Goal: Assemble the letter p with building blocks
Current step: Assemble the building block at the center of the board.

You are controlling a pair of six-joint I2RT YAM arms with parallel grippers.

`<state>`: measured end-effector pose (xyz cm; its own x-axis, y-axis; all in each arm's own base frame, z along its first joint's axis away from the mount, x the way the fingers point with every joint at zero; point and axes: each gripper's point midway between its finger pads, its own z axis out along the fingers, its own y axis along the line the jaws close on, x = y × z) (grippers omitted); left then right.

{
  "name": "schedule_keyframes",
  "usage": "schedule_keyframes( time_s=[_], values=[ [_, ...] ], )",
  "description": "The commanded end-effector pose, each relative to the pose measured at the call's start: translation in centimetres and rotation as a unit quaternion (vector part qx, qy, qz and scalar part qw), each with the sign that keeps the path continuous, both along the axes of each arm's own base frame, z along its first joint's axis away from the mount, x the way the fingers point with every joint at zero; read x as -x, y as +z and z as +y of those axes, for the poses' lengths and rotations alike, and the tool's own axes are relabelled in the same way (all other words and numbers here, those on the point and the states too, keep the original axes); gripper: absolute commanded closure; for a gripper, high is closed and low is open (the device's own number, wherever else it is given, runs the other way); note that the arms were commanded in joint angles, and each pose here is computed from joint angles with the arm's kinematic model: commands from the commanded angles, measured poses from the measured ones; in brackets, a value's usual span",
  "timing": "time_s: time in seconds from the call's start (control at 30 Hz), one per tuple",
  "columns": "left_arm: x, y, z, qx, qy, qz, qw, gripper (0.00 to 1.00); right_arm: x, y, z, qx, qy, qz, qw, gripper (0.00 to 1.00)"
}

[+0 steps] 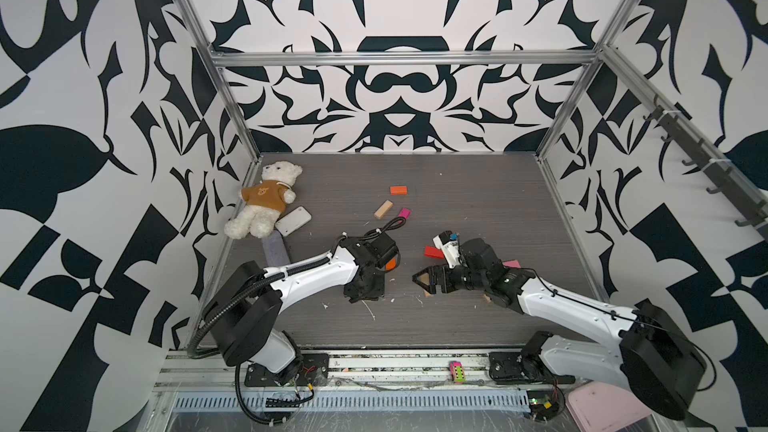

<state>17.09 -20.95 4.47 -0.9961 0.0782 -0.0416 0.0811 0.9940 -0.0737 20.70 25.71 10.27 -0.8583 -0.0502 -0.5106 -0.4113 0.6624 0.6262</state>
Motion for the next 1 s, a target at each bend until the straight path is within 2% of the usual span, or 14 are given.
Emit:
schedule_keyframes(
  time_s=[0.0,0.17,0.33,0.97],
  values=[
    [-0.3,-0.3,0.2,-0.020,-0.012,0.014,1.000,0.73,-0.4,1.1,0.2,-0.012,0.005,-0.034,0.999,0.01],
    [-1.5,-1.5,-0.2,-0.036,-0.008,0.017,0.999,0.73,-0.6,0.6,0.1,-0.004,0.002,-0.036,0.999,0.01],
    [-2.6,-2.7,-0.3,-0.037,0.010,0.016,0.999,0.74,-0.5,0.6,-0.1,0.028,-0.001,-0.064,0.998,0.01],
    [-4.3,-3.8,0.5,-0.057,0.033,0.010,0.998,0.74,-0.5,0.5,-0.2,0.036,-0.001,-0.070,0.997,0.01]
  ],
)
